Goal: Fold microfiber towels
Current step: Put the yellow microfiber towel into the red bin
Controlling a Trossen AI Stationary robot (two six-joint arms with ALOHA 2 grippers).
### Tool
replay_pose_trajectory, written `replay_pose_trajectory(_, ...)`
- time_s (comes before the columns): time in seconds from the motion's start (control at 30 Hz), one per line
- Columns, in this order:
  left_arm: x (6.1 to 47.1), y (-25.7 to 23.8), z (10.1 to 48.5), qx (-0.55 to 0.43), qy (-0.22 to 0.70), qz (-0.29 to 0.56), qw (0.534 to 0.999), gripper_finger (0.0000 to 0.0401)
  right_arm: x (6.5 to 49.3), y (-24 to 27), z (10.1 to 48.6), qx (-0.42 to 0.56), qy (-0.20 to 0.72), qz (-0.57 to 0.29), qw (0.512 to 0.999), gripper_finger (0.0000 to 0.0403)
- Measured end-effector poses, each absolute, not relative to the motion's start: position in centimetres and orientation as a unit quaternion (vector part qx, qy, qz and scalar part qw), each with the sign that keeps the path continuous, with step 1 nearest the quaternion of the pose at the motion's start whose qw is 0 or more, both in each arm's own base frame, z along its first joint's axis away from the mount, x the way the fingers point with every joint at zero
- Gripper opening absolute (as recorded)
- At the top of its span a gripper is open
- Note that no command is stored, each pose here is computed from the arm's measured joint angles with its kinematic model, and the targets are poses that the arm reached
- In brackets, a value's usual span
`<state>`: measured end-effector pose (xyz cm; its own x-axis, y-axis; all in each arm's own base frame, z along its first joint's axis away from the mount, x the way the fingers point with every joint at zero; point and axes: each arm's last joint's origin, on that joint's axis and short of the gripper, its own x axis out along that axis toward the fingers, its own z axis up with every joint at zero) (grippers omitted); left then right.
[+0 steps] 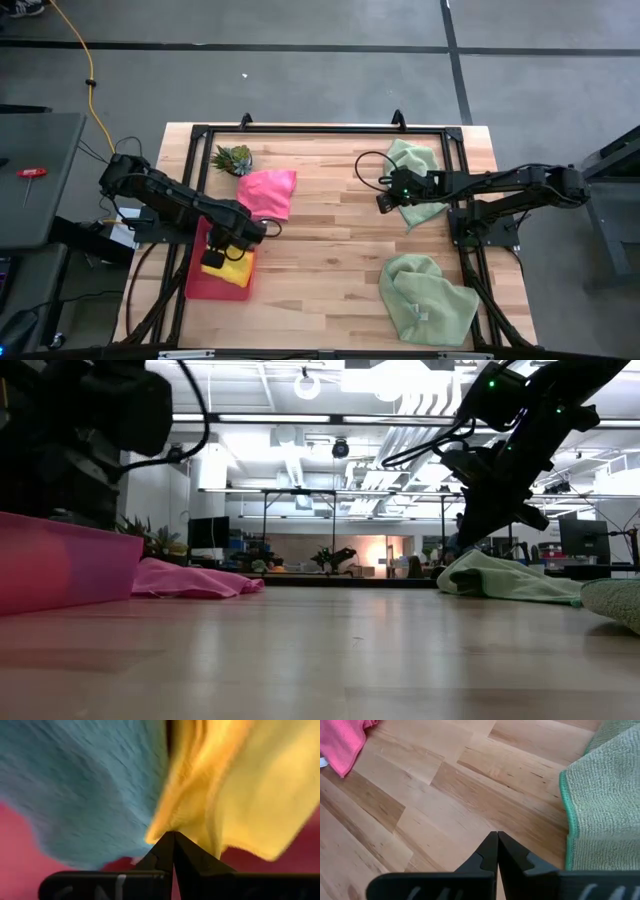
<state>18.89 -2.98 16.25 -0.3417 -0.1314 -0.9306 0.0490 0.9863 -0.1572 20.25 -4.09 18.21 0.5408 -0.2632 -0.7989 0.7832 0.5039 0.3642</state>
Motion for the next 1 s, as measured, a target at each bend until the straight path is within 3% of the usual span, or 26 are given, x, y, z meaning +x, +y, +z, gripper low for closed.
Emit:
replay_pose_trajectory(0.3,19.9,-2.9,17.2,0.011,0.78,-0.067,0.622,0.0,20.3,-4.1,18.2,0.379,0.346,-0.331,0.792,0.0002)
replay_pose_trajectory(1.0,18.7,-3.6,15.9,-0.118,0.796,-0.095,0.586,0.0,20.2,-4.1,18.2,0.37,0.347,-0.333,0.795,0.0002)
